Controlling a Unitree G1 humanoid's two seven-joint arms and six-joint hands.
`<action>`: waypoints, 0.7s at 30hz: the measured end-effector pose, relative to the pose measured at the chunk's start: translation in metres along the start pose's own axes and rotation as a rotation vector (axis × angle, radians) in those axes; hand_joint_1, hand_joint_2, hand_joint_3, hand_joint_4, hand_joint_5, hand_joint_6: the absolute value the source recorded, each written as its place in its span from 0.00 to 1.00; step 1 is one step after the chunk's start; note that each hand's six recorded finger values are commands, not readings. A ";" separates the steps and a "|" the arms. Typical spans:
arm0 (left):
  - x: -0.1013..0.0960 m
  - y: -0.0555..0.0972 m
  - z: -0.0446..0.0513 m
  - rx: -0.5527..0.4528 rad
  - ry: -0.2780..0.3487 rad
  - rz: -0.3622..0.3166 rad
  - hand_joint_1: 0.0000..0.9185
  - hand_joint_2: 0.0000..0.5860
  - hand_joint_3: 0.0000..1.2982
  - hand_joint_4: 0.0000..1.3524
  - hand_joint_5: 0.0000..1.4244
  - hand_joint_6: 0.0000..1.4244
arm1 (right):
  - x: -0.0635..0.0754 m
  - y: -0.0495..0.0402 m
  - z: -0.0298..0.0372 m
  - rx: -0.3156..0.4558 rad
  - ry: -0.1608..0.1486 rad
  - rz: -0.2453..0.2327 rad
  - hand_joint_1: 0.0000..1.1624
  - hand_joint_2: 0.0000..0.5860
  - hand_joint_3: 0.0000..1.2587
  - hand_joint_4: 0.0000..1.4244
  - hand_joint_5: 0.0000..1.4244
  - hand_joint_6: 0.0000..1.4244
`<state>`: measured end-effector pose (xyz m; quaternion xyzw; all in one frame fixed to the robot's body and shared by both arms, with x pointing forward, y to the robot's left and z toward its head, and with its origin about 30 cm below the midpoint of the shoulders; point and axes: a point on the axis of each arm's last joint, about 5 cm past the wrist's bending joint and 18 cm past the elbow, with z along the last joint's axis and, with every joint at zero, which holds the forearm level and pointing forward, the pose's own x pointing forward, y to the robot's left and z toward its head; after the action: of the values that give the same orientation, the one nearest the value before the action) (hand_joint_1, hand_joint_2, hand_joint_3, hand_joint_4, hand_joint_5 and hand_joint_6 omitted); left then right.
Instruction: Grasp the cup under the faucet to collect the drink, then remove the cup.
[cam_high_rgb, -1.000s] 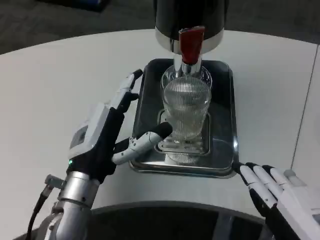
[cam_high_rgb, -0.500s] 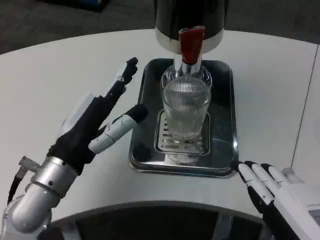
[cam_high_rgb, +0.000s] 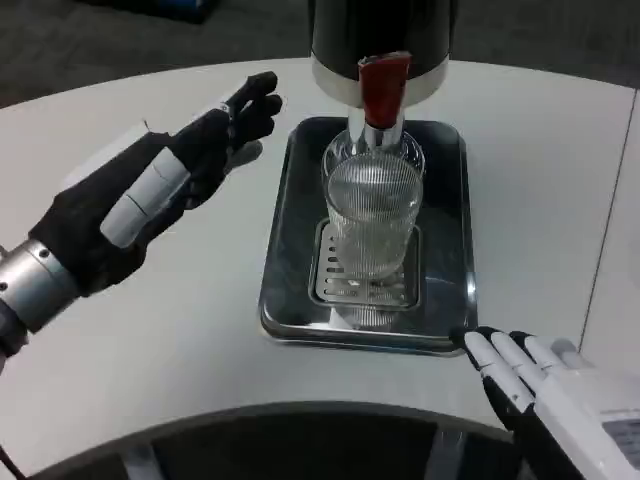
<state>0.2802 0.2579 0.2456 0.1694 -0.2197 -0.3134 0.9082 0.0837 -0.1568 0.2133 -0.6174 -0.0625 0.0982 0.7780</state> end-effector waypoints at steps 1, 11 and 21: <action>0.001 0.004 0.0020 -0.022 0.000 -0.022 0.00 0.11 0.00 0.00 0.00 0.00 | 0.000 0.0002 0.0003 -0.001 0.000 0.001 0.40 0.57 0.00 0.00 0.00 0.00; 0.027 0.041 0.0336 -0.115 -0.030 -0.193 0.00 0.11 0.00 0.00 0.00 0.00 | 0.001 0.0016 0.0030 -0.003 -0.003 0.003 0.40 0.57 0.00 0.00 0.00 0.00; 0.046 0.058 0.0438 -0.171 -0.042 -0.275 0.00 0.12 0.00 0.00 0.00 0.01 | 0.001 0.0024 0.0048 -0.001 0.001 -0.003 0.40 0.57 0.00 0.00 0.00 0.00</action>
<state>0.3197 0.2641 0.3222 0.1135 -0.1860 -0.4556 0.8631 0.0834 -0.1514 0.2120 -0.6178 -0.0630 0.0966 0.7779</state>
